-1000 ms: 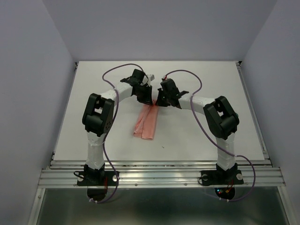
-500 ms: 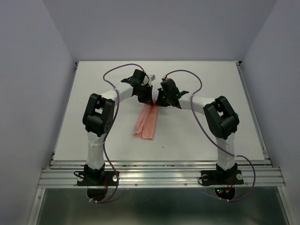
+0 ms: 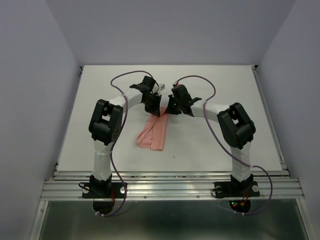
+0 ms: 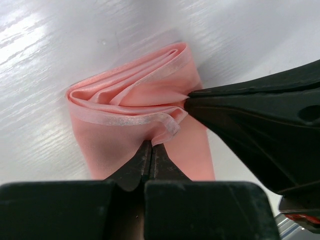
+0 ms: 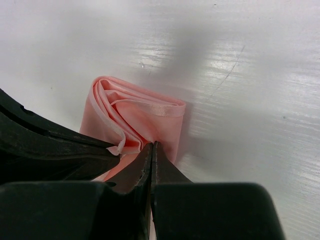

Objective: Fold the napkin into a case and place the utensils inside
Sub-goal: Fold the smaller-rectangle-folded napkin at the center of the board.

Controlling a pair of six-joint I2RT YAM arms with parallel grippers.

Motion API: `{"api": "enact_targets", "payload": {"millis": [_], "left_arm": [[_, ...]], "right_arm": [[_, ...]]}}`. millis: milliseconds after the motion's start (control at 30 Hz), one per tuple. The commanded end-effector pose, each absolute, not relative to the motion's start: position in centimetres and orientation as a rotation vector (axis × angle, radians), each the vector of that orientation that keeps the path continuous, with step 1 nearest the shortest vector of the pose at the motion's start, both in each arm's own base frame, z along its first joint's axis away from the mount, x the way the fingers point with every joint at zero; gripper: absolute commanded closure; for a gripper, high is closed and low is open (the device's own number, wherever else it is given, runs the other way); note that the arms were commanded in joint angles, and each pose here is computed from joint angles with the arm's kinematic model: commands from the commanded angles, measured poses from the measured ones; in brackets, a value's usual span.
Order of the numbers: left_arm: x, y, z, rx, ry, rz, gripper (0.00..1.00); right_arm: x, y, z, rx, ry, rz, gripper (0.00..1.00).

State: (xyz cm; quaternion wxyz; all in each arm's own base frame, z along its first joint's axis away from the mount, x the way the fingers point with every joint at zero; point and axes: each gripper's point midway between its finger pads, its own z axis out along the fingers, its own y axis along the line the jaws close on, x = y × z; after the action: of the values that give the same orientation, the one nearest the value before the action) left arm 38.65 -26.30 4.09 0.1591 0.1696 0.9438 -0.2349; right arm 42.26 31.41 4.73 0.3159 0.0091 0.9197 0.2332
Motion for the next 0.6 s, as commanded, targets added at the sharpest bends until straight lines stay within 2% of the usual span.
{"api": "enact_targets", "payload": {"millis": [0, 567], "left_arm": [[38.3, -25.1, 4.4, 0.546, 2.723, -0.569, 1.0], [38.3, -25.9, 3.4, 0.55, 2.775, -0.44, 1.0]], "right_arm": [[43.6, 31.8, 8.8, 0.058, 2.307, 0.67, 0.99], [43.1, 32.6, 10.2, 0.028, 2.281, 0.748, 0.99]]}}
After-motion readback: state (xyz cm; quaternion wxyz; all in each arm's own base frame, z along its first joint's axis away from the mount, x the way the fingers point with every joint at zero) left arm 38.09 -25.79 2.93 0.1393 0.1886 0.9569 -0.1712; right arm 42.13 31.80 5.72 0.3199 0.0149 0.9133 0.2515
